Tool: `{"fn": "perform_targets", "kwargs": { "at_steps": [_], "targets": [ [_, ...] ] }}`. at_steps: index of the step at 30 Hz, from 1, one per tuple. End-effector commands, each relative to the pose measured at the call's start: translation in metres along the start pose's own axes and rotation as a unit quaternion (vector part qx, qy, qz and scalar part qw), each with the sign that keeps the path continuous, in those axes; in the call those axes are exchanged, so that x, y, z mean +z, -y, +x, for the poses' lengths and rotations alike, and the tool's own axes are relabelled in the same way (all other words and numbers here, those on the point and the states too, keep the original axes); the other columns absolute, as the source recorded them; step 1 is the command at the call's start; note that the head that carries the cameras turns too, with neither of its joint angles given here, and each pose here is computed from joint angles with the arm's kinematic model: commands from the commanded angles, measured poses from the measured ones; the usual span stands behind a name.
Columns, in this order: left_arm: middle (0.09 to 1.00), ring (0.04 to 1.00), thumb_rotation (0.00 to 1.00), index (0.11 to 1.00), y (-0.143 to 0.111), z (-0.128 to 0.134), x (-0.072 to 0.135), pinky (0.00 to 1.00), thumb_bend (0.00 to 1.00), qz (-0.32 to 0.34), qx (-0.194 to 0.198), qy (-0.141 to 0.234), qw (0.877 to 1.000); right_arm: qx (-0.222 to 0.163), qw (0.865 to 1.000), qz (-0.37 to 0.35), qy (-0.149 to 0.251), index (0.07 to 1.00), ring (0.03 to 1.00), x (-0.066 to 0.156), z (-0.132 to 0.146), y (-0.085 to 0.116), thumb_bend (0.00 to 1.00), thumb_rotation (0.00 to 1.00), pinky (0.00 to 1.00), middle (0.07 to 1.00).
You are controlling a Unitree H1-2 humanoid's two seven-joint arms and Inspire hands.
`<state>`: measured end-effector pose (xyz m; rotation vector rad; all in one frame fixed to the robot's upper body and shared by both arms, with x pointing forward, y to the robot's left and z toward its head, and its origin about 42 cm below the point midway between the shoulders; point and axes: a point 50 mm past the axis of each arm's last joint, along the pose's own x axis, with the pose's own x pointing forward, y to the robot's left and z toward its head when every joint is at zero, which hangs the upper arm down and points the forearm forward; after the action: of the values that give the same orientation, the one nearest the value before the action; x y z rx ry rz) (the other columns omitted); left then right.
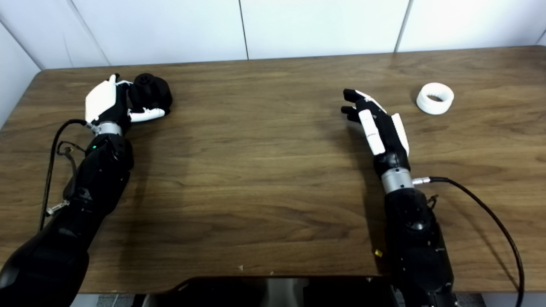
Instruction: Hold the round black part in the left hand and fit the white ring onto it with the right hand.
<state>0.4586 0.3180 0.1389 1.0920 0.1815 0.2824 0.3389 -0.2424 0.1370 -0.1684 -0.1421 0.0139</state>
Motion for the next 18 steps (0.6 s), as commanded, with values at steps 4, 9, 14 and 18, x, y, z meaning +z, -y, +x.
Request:
{"fn": "perform_targets", "kwargs": {
  "at_steps": [4,9,14,18],
  "targets": [
    [1.000,1.000,0.35,0.668,-0.0170,0.0074,0.0115,1.00,0.98,-0.014,0.032,0.027,0.999,-0.003,0.999,0.000,0.038,0.794,0.773,0.0173,0.0087,0.0034,0.63,0.96,0.80,0.836],
    [1.000,1.000,0.32,0.648,-0.0153,0.0056,0.0109,1.00,0.98,-0.030,0.038,0.030,0.998,-0.004,0.999,-0.003,0.038,0.795,0.768,0.0177,0.0087,0.0036,0.63,0.97,0.79,0.836],
    [1.000,1.000,0.29,0.645,-0.0118,0.0026,0.0116,1.00,0.96,-0.045,0.039,0.039,0.997,-0.003,0.999,0.000,0.039,0.799,0.775,0.0189,0.0093,0.0047,0.63,0.96,0.80,0.838],
    [1.000,1.000,0.26,0.647,-0.0078,-0.0018,0.0122,1.00,0.94,-0.052,0.033,0.050,0.997,-0.004,0.999,-0.013,0.043,0.803,0.771,0.0198,0.0108,0.0065,0.62,0.98,0.78,0.837]
  ]
}}
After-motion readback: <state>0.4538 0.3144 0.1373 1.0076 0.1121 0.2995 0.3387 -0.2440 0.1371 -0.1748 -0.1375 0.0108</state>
